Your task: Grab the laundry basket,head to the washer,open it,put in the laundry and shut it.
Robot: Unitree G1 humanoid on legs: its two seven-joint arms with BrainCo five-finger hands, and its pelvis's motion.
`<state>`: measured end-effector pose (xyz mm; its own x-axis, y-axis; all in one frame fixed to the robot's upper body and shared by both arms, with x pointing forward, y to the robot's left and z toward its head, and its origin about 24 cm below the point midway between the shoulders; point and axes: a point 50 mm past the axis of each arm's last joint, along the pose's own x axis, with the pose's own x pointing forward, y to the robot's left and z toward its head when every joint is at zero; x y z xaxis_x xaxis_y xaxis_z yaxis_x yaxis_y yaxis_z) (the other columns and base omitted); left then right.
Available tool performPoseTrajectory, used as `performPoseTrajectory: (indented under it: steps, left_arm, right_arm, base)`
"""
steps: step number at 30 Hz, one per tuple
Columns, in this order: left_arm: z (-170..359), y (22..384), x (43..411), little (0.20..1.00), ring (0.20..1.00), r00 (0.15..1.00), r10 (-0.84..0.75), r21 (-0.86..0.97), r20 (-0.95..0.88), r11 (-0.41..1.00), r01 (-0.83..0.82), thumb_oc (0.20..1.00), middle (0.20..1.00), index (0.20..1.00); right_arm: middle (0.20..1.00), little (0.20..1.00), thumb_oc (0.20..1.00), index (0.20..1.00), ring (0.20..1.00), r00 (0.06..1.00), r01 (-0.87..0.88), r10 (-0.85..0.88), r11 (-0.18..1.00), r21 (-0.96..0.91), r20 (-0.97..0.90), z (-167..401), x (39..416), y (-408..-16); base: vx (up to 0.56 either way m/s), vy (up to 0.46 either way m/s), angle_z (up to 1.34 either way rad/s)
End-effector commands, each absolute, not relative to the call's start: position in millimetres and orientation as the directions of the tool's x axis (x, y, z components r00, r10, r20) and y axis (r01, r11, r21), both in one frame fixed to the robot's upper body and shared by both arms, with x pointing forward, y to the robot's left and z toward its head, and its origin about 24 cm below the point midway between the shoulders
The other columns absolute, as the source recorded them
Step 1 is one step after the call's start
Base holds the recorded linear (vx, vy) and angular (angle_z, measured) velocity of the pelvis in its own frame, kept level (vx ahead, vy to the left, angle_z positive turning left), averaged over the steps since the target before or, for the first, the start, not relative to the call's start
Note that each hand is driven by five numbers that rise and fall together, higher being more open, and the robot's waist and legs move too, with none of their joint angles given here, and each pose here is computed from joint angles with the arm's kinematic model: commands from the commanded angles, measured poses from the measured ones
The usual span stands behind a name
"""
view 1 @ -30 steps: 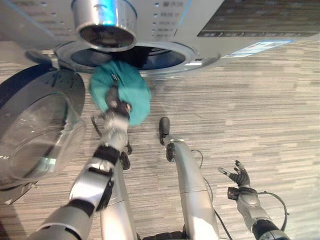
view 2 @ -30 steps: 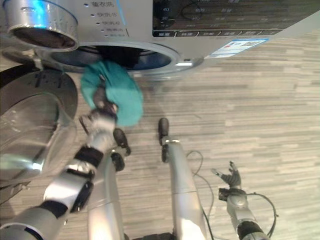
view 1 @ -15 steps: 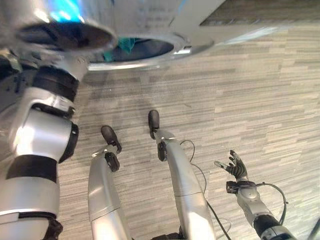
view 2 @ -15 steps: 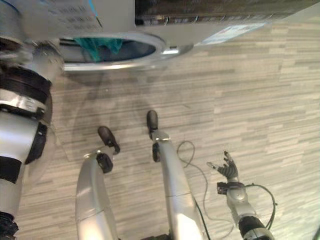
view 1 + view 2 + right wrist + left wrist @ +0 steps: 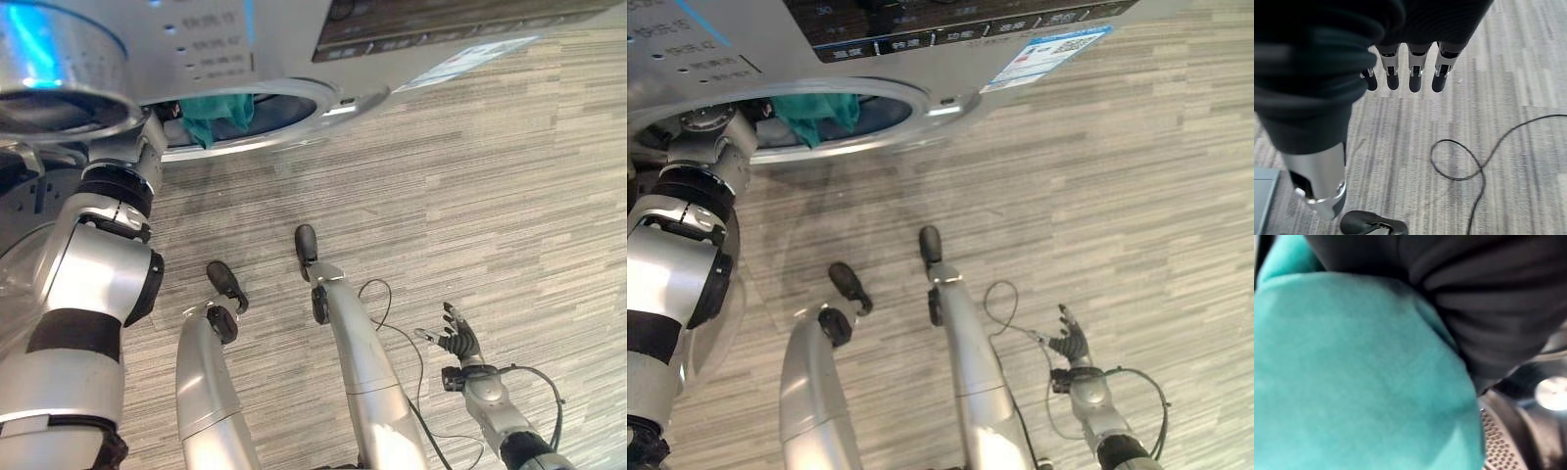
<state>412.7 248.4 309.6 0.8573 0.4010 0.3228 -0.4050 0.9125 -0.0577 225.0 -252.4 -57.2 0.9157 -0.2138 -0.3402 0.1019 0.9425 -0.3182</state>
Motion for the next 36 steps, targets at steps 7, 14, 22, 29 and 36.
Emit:
performPoseTrajectory:
  steps: [7,14,22,29,36]
  left_arm:
    - [436,250,364,0.2,0.2,0.614,0.382,-0.159,0.691,0.909,-0.385,0.2,0.2,0.2]
    - [469,226,341,0.2,0.2,0.453,0.379,-0.224,0.807,0.907,-0.358,0.2,0.2,0.2]
    - [419,256,374,1.0,1.0,0.625,0.427,0.066,0.654,0.79,-0.609,1.0,1.0,1.0]
    - [369,215,390,1.0,1.0,0.616,0.272,0.259,0.739,0.73,-0.633,1.0,1.0,1.0]
    - [296,195,387,1.0,1.0,0.687,0.203,0.233,0.698,0.843,-0.486,1.0,1.0,1.0]
  right_arm:
    - [1.0,1.0,1.0,1.0,1.0,0.891,0.122,-0.271,0.916,-0.383,-0.365,-59,189,-286]
    - [1.0,1.0,1.0,1.0,1.0,0.885,0.17,-0.314,0.905,-0.39,-0.343,-59,184,-288]
    - [1.0,1.0,1.0,1.0,1.0,0.919,0.116,-0.261,0.896,-0.429,-0.296,-48,201,-285]
    - [1.0,1.0,1.0,1.0,1.0,0.91,0.06,-0.25,0.869,-0.492,-0.33,-60,183,-282]
    - [1.0,1.0,1.0,1.0,1.0,0.905,0.09,-0.281,0.859,-0.503,-0.319,-63,181,-281]
  base:
    - [0.02,-0.01,-0.12]
    - [0.01,-0.026,-0.01]
    - [0.0,0.0,0.0]
    - [-0.04,-0.031,0.15]
    - [-0.04,-0.04,0.14]
